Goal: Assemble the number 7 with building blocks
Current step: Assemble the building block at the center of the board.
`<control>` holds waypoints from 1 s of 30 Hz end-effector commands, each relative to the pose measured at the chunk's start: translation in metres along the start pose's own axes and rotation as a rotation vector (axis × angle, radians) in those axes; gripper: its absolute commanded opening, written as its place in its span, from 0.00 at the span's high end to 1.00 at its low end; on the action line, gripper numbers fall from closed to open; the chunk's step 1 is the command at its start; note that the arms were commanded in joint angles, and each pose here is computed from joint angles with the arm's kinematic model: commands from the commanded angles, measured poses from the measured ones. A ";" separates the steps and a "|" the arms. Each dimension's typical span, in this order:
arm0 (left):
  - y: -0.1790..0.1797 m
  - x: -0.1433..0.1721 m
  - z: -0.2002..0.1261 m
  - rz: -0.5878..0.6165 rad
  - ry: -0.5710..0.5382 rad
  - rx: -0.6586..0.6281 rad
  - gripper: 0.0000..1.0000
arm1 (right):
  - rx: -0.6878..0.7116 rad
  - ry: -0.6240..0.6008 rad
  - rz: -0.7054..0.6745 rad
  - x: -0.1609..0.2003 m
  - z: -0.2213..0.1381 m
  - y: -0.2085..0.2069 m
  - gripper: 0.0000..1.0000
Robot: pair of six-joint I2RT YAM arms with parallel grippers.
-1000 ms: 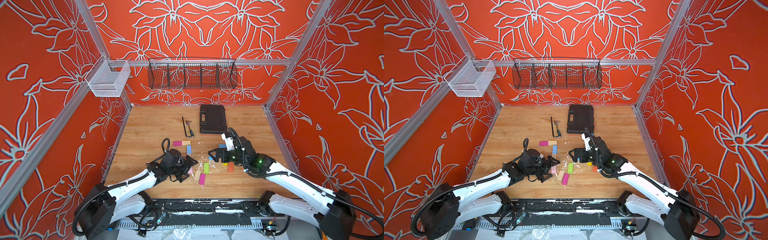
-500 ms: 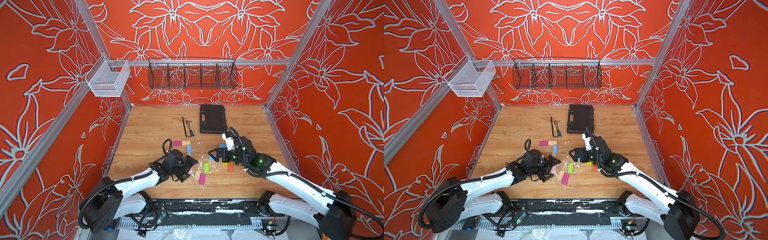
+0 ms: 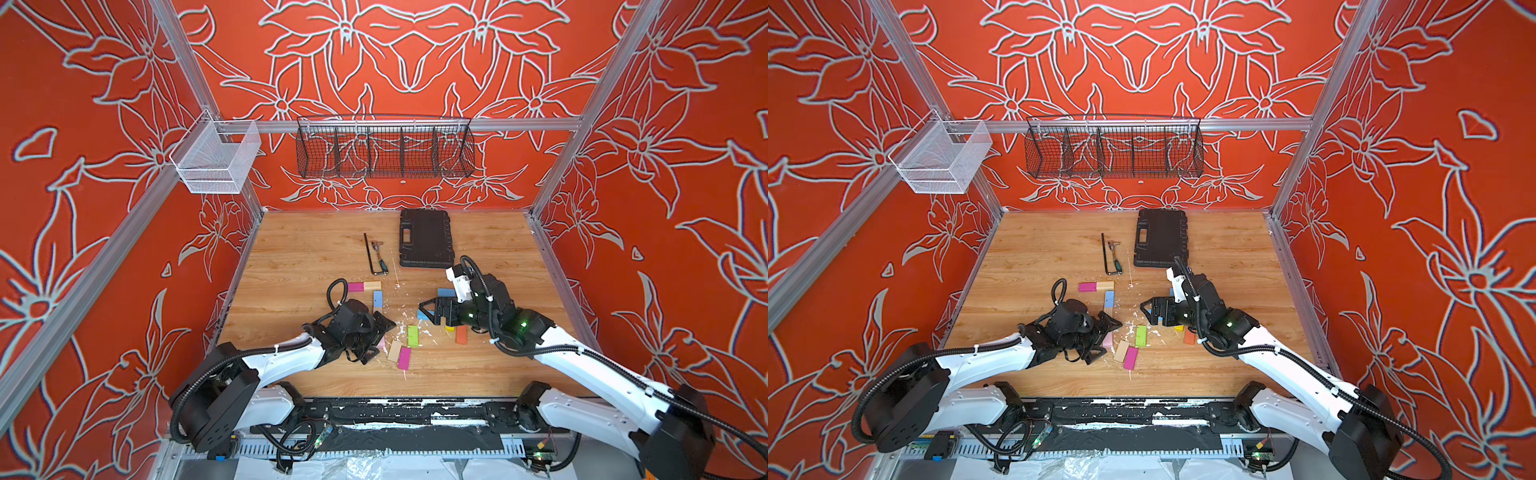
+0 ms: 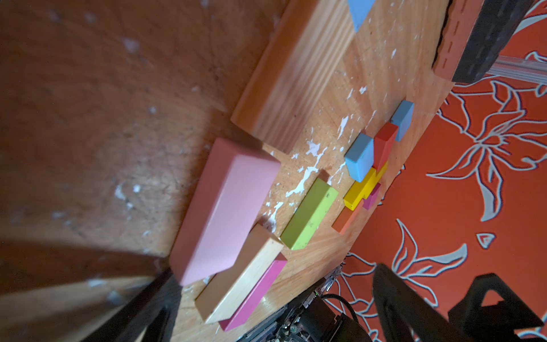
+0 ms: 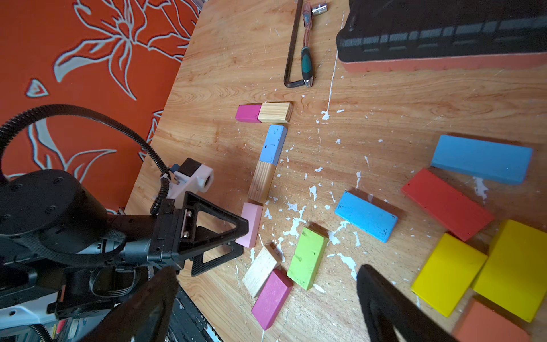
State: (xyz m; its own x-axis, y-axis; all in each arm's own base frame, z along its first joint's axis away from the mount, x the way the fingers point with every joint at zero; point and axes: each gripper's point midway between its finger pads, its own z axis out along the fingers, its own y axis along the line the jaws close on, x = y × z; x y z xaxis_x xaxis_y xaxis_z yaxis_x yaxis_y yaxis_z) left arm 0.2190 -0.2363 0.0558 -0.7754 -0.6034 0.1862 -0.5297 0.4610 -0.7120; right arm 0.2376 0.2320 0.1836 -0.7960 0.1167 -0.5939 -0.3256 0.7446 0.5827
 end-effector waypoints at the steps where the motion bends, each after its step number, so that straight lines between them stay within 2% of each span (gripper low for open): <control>1: -0.003 -0.005 0.004 0.009 -0.021 0.004 0.02 | -0.003 -0.003 0.026 0.002 -0.001 -0.003 0.03; 24: 0.001 -0.015 0.002 0.009 -0.038 -0.002 0.02 | -0.003 0.013 0.042 0.005 0.007 -0.006 0.03; 27: 0.002 -0.013 0.001 0.007 -0.029 0.003 0.02 | 0.009 0.052 0.058 0.010 0.014 -0.009 0.03; 30: 0.004 -0.011 -0.007 0.010 -0.035 0.005 0.02 | -0.030 0.145 0.079 0.023 0.030 -0.003 0.04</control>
State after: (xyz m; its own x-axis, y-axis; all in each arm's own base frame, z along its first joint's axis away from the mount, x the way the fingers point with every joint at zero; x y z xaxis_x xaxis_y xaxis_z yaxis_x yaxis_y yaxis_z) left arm 0.2297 -0.2320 0.0573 -0.7755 -0.6106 0.1608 -0.5100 0.4556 -0.7296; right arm 0.2374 0.2389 0.1583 -0.8459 0.0957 -0.5247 -0.2872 0.7472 0.5994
